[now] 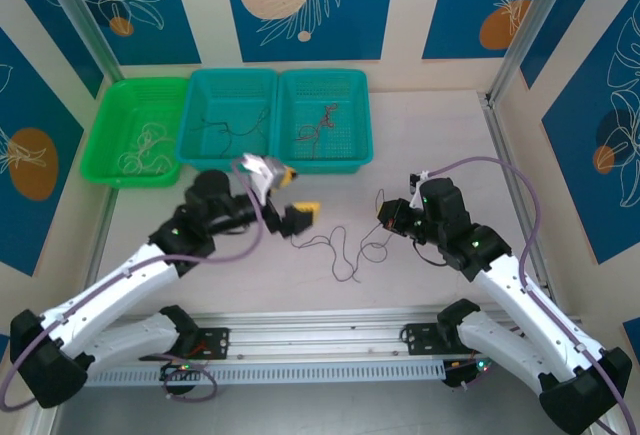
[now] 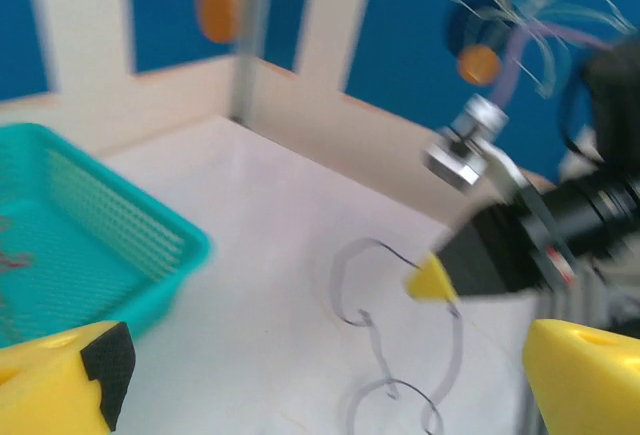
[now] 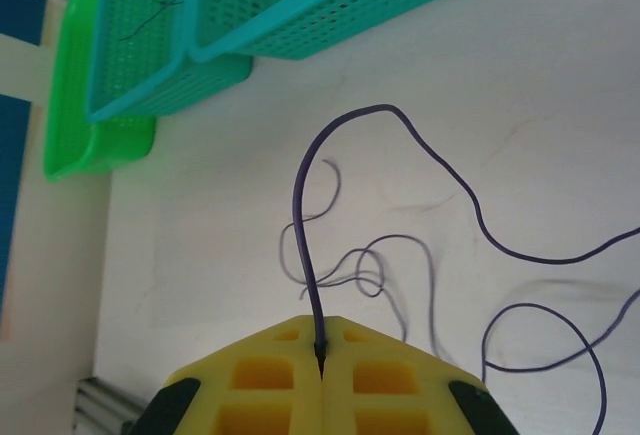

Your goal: Untangle the cables

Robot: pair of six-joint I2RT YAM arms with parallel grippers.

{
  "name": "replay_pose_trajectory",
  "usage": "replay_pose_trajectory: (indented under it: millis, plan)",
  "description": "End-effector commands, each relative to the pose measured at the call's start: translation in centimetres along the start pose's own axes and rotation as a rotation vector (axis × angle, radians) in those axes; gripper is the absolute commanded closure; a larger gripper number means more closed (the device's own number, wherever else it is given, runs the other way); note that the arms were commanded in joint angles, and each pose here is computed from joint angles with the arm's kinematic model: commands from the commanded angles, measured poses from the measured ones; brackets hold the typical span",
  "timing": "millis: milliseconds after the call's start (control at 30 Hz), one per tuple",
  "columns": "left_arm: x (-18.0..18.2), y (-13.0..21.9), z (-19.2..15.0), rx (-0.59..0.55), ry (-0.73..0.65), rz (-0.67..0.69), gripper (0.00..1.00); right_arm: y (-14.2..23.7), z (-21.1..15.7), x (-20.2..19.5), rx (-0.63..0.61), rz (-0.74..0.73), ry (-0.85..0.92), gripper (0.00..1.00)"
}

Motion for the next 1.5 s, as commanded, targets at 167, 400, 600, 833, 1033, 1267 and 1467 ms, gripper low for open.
replay_pose_trajectory:
  millis: [167,400,600,833,1033,1267,1467]
  plan:
    - [-2.0,-7.4,-6.3,0.056,-0.022,-0.047,0.02,1.5,1.2,3.9,-0.02,0.152,-0.034,1.0]
    - [-0.1,-11.5,-8.6,0.059,0.063,-0.028,0.36,1.5,1.0,4.2,-0.011,0.152,-0.031,1.0]
    - [-0.4,-12.1,-9.4,0.102,0.104,-0.048,1.0,1.2,0.3,3.6,0.004,0.132,-0.035,1.0]
    - [0.5,-10.6,-7.0,0.038,0.087,0.041,1.0,2.0,0.7,4.1,-0.019,0.148,0.006,0.81]
    - [1.2,-8.0,-1.3,-0.077,0.03,0.103,1.0,5.8,2.7,6.0,-0.151,0.221,0.08,0.55]
    - [4.5,-4.0,7.8,-0.231,-0.001,0.229,1.0,8.6,3.9,5.8,-0.301,0.236,0.074,0.51]
    - [11.2,0.7,16.1,-0.356,-0.01,0.471,1.0,8.2,2.9,4.4,-0.278,0.189,0.038,0.5]
Point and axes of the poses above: each hand's point on the last joint's axis, 136 mm out from that joint toward the fingers, its own y axis back along the fingers, its own x axis along the line the jaws close on, z = x × y, the point moved 1 cm from there along y, back along the fingers, and after that the axes turned 14 degrees about y, right-handed, at the moved point
